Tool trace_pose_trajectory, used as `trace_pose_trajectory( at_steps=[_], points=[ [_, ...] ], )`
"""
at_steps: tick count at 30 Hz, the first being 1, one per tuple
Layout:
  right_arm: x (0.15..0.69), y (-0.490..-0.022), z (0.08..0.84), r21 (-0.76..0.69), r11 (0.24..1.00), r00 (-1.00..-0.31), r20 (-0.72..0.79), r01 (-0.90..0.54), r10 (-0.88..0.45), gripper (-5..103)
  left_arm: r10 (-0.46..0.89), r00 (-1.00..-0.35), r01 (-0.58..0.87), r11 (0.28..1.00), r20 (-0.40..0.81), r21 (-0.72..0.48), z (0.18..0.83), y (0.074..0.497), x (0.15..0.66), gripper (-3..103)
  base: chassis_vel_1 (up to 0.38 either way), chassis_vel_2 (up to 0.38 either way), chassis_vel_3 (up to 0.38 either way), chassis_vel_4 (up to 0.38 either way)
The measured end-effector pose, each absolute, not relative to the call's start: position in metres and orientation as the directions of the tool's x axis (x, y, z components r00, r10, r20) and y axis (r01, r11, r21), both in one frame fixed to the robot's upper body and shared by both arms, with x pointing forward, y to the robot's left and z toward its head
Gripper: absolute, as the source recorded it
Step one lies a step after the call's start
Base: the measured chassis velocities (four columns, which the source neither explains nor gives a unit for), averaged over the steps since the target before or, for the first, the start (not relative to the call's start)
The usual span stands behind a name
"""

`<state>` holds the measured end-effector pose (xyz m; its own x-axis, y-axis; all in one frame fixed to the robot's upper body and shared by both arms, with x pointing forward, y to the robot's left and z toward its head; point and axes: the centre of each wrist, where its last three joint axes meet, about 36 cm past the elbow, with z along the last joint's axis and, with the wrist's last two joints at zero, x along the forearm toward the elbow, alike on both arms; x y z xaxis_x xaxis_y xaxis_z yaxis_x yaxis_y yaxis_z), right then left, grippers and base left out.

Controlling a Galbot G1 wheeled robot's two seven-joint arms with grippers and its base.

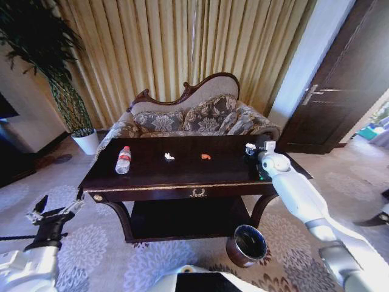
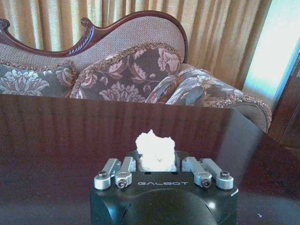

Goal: Move to the front of the table and place the trash on the table into the trash bin.

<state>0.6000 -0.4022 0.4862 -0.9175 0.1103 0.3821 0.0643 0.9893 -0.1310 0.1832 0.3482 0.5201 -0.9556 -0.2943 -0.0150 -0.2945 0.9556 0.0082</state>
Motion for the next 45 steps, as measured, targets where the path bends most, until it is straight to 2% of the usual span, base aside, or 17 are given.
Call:
trace_pose_trajectory(
  at_steps=[1, 2, 3, 4, 5, 7, 10, 20, 29, 35, 45],
  points=[
    [0.6, -0.402, 0.488, -0.132, 0.989, -0.92, 0.377, 0.064, 0.11, 34, -0.293, -0.956, -0.293, 0.956, -0.015, 0.007, 0.52, 0.348, 0.183, 100, 0.0, 0.0, 0.0, 0.0],
    [0.6, -0.402, 0.488, -0.132, 0.989, -0.92, 0.377, 0.064, 0.11, 34, -0.293, -0.956, -0.293, 0.956, -0.015, 0.007, 0.52, 0.348, 0.183, 100, 0.0, 0.0, 0.0, 0.0],
    [0.6, -0.401, 0.489, -0.133, 0.989, -0.922, 0.373, 0.062, 0.108, 29, -0.293, -0.956, -0.293, 0.956, -0.014, 0.007, 0.52, 0.348, 0.183, 100, 0.0, 0.0, 0.0, 0.0],
    [0.599, -0.401, 0.492, -0.134, 0.989, -0.925, 0.365, 0.06, 0.105, 18, -0.292, -0.956, -0.292, 0.956, -0.014, 0.007, 0.52, 0.348, 0.184, 100, 0.0, 0.0, 0.0, 0.0],
    [0.599, -0.401, 0.492, -0.134, 0.989, -0.925, 0.365, 0.06, 0.105, 18, -0.292, -0.956, -0.292, 0.956, -0.014, 0.007, 0.52, 0.348, 0.184, 100, 0.0, 0.0, 0.0, 0.0],
    [0.598, -0.4, 0.495, -0.137, 0.989, -0.929, 0.356, 0.055, 0.101, 7, -0.29, -0.957, -0.29, 0.957, -0.014, 0.008, 0.519, 0.349, 0.184, 100, 0.0, 0.0, 0.0, 0.0],
    [0.598, -0.397, 0.499, -0.138, 0.989, -0.934, 0.346, 0.05, 0.095, 1, -0.288, -0.957, -0.289, 0.957, -0.014, 0.009, 0.519, 0.349, 0.184, 100, 0.0, 0.0, 0.0, 0.0],
    [0.559, -0.377, 0.537, -0.113, 0.993, -0.972, 0.234, -0.016, 0.011, 1, -0.28, -0.96, -0.28, 0.96, -0.016, 0.006, 0.519, 0.35, 0.186, 100, 0.0, 0.0, 0.0, 0.0],
    [0.458, -0.363, 0.556, -0.094, 0.993, -0.993, 0.101, -0.071, -0.061, 1, -0.272, -0.962, -0.272, 0.962, -0.017, -0.017, 0.517, 0.353, 0.19, 100, 0.0, 0.0, 0.0, 0.0],
    [0.408, -0.34, 0.556, -0.078, 0.995, -0.995, 0.085, -0.067, -0.06, 1, -0.262, -0.965, -0.261, 0.965, -0.028, -0.022, 0.515, 0.356, 0.195, 100, 0.0, 0.0, 0.0, 0.0],
    [0.337, -0.328, 0.546, -0.062, 0.998, -0.997, 0.079, -0.021, -0.016, 1, -0.218, -0.975, -0.217, 0.976, -0.048, -0.03, 0.521, 0.359, 0.206, 100, 0.0, 0.0, 0.0, 0.0]
  ],
)
